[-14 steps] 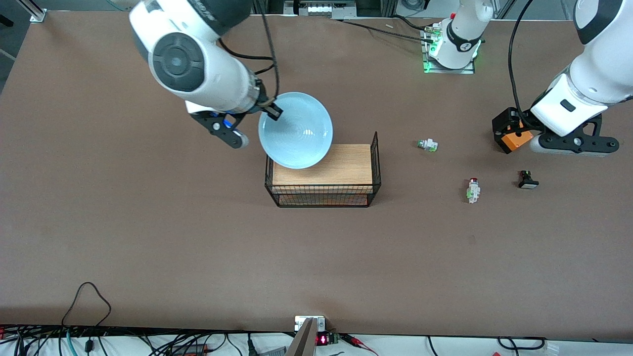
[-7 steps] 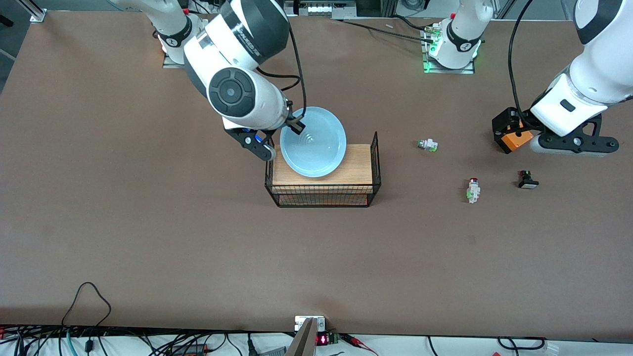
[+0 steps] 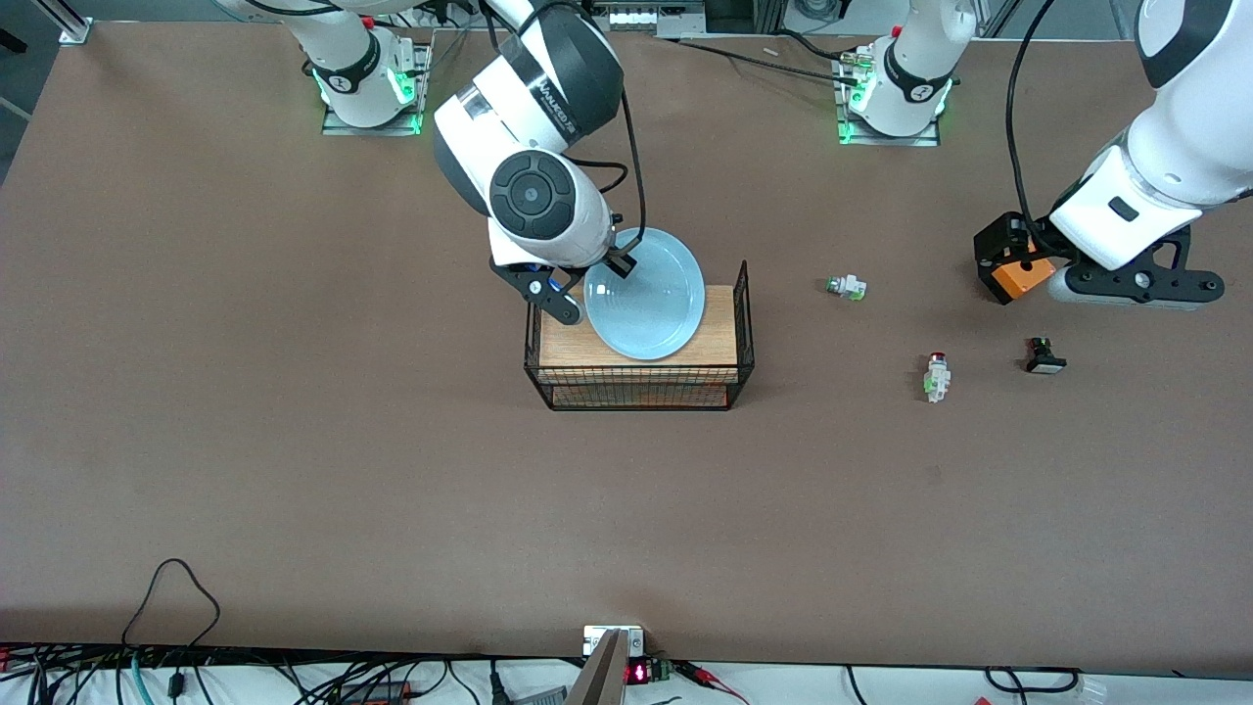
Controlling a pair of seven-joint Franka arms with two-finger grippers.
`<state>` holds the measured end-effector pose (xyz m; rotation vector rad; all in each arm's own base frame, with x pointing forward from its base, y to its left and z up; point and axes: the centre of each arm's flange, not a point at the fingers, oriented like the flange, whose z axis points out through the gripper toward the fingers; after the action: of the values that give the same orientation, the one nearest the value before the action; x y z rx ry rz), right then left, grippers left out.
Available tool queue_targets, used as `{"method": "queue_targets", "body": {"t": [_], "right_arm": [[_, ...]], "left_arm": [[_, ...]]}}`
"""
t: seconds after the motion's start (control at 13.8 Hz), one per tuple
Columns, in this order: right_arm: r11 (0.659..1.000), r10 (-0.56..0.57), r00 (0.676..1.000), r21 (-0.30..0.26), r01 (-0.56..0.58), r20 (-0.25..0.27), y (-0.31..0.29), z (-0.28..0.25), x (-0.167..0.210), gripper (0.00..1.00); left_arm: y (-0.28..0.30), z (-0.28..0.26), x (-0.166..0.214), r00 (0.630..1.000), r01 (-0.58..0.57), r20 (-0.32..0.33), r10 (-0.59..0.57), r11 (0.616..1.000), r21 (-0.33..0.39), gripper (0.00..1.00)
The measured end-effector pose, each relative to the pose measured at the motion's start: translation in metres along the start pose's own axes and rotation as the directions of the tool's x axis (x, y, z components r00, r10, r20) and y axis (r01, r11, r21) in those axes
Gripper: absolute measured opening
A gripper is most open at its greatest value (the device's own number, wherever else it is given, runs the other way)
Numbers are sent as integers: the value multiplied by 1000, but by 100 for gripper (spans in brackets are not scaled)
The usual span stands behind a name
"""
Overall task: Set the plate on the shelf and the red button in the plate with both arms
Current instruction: 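Lower the plate into the wire basket with the right gripper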
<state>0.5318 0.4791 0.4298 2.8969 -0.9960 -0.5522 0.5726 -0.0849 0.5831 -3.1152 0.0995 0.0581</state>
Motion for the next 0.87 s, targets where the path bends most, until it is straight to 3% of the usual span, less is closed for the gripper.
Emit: {"method": "queue_targets", "body": {"t": [0.36, 0.87], "right_arm": [[1000, 6, 1000, 21, -6, -12, -10, 14, 6, 3], [1000, 8, 998, 10, -7, -60, -18, 51, 9, 3]], "left_arm": [[0, 0, 0, 1000, 0, 0, 0, 1000, 0, 100], [0, 0, 0, 1000, 0, 0, 0, 1000, 0, 100]]}}
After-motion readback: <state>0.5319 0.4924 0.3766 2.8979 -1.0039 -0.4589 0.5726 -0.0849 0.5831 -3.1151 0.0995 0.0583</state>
